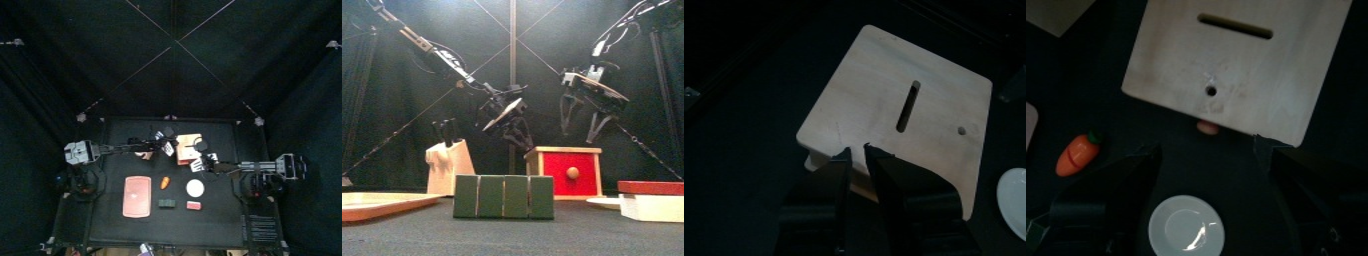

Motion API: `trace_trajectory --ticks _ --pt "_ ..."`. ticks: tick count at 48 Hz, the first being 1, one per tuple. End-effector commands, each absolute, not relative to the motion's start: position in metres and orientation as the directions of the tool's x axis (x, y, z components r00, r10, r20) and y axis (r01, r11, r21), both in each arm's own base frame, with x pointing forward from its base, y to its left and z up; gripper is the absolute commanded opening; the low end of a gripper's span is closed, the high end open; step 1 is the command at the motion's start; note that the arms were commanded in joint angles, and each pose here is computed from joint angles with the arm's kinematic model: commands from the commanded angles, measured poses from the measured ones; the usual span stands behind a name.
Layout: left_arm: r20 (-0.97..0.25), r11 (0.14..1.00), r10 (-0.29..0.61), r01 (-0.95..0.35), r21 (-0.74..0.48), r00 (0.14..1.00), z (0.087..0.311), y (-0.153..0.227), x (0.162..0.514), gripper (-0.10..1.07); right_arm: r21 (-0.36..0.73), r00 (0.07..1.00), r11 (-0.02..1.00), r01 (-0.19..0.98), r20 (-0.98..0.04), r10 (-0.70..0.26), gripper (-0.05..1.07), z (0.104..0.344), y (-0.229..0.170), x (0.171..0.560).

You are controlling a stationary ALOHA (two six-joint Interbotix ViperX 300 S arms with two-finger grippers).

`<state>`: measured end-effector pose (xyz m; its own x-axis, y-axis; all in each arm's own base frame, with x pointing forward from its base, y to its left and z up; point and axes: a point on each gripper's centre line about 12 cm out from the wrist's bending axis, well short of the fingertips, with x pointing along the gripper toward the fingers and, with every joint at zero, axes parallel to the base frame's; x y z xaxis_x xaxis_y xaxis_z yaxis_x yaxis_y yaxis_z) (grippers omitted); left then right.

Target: Grab drawer handle

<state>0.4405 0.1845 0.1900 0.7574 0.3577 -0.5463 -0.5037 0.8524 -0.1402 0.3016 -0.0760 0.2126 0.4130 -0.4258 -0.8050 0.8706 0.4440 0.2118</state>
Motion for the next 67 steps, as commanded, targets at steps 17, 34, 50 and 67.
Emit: trace_trajectory --ticks 17,34,50,67 --pt "-0.494 0.861 0.362 -0.487 -0.148 0.791 0.211 0.188 0.454 0.63 0.312 0.45 0.345 0.885 -0.763 -0.464 1.01 0.189 -0.07 0.295" --pt "-0.521 0.86 0.355 -0.49 -0.145 0.776 0.194 0.188 0.457 0.63 0.296 0.41 0.297 0.908 -0.774 -0.483 1.01 0.167 -0.07 0.311" --pt "-0.53 0.856 0.359 -0.498 -0.141 0.768 0.191 0.19 0.456 0.63 0.271 0.377 0.275 0.922 -0.784 -0.493 1.01 0.159 -0.075 0.332" --pt "-0.53 0.856 0.359 -0.498 -0.141 0.768 0.191 0.19 0.456 0.63 0.246 0.345 0.257 0.935 -0.799 -0.493 1.01 0.151 -0.076 0.334"
